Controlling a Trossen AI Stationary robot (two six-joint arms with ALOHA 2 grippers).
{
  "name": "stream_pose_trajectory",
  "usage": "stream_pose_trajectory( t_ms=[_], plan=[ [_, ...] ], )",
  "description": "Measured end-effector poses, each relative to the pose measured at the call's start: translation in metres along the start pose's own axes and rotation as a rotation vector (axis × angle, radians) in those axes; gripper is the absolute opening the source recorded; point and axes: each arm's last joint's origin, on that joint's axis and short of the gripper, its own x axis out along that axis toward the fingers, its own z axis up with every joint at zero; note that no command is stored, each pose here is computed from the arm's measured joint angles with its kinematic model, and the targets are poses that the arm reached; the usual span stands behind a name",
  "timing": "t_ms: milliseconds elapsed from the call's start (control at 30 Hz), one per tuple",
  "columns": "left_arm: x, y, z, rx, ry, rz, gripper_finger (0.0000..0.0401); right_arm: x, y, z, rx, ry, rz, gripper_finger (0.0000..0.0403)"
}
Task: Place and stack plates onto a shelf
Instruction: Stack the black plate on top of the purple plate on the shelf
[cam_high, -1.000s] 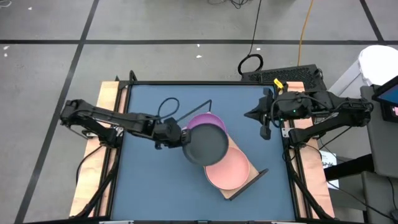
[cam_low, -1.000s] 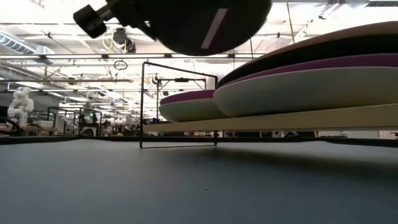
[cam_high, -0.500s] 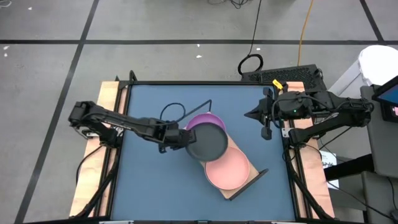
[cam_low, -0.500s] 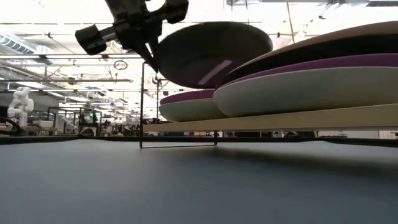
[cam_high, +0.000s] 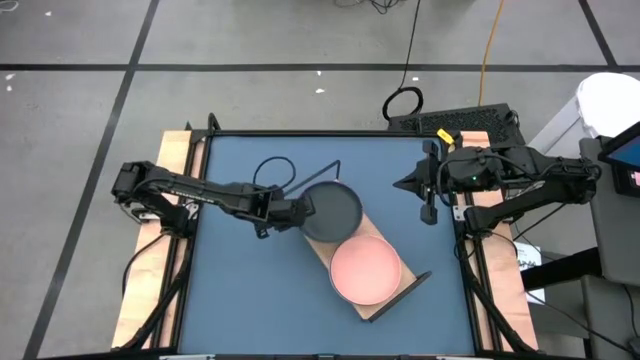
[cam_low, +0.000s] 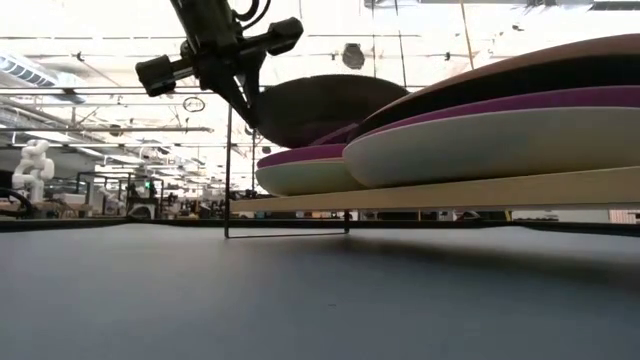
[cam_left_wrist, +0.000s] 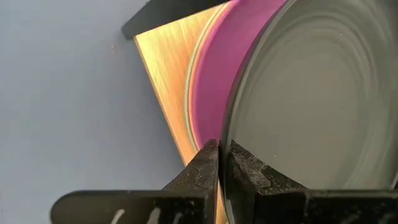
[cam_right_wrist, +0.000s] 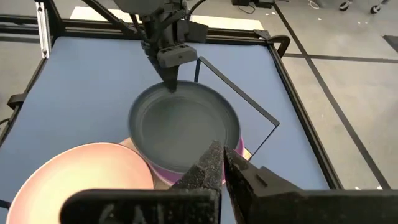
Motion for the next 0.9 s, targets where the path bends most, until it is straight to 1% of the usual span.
stream_pose_trajectory(
  t_ms=[167, 233, 333, 667, 900],
  plan=[
    [0.0005, 0.0015, 0.0041, -0.014, -0.029, 0.022, 0.0027, 0.0, 0.0, 0.0001, -0.006, -0.001, -0.001, 0.0],
    [0.0005, 0.004, 0.0056, -0.037, -0.056, 0.041, 0.0028, 0.0, 0.0, 0.0001, -0.006, -0.001, -0.002, 0.0],
    [0.0038, 0.006, 0.0082, -0.07, -0.092, 0.033, 0.0029, 0.0, -0.0001, 0.0001, -0.006, -0.001, -0.003, 0.0],
    [0.0047, 0.0051, 0.0094, -0.07, -0.096, 0.024, 0.0032, 0.0, -0.0001, 0.0001, -0.006, -0.001, -0.003, 0.0],
    [0.0038, -0.0024, 0.0039, -0.048, -0.115, -0.083, 0.0032, 0.0, -0.0001, 0.0001, -0.006, -0.001, -0.003, 0.0]
  ],
)
